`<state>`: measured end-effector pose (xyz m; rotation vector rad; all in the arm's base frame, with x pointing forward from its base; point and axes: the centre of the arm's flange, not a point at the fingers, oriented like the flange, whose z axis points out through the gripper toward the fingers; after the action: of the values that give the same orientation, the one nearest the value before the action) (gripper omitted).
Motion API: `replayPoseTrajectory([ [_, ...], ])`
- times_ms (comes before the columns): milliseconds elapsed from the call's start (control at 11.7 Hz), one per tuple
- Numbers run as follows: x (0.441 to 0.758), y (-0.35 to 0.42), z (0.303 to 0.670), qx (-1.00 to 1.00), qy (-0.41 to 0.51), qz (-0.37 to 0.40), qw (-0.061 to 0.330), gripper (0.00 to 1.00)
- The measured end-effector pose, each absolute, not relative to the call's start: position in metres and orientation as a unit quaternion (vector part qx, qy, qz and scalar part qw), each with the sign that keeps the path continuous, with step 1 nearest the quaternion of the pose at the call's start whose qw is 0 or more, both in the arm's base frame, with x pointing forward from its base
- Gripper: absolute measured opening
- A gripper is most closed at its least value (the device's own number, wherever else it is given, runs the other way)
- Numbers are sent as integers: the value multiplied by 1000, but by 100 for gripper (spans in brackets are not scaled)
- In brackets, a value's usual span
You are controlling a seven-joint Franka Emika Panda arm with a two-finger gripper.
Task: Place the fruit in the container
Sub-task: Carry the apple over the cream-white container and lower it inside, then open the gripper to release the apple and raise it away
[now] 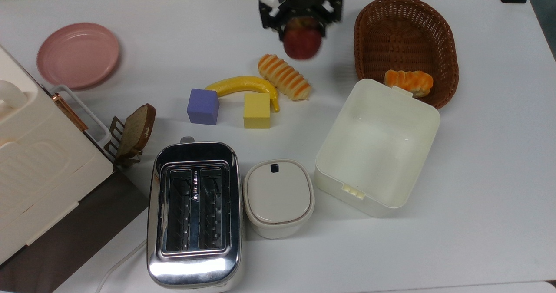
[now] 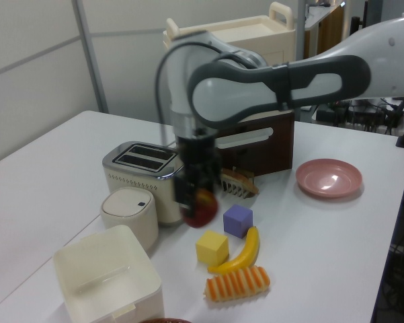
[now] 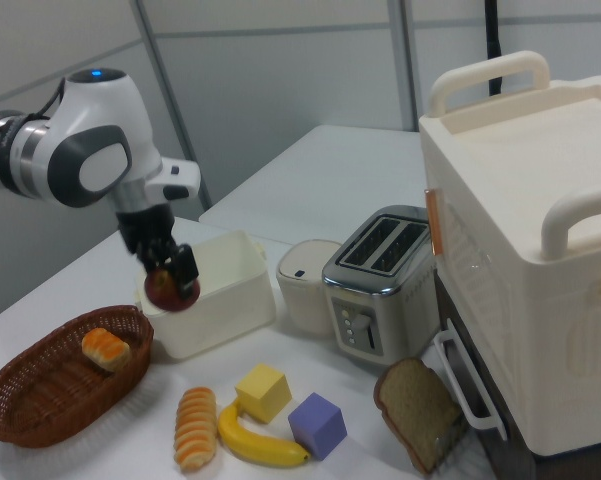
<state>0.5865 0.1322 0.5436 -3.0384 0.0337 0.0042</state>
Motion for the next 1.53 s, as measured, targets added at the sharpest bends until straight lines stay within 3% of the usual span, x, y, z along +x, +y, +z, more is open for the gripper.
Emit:
replayPoseTrajectory([
  [170, 609, 145, 545, -994, 78, -47, 62, 84],
  [767, 651, 239, 471, -970, 186, -126, 97, 84],
  [1193, 679, 258, 398, -969, 204, -127, 60, 84],
  [1364, 679, 268, 388, -968, 209, -130, 51, 84],
  [1534, 679, 274, 390, -967, 212, -135, 51, 92],
])
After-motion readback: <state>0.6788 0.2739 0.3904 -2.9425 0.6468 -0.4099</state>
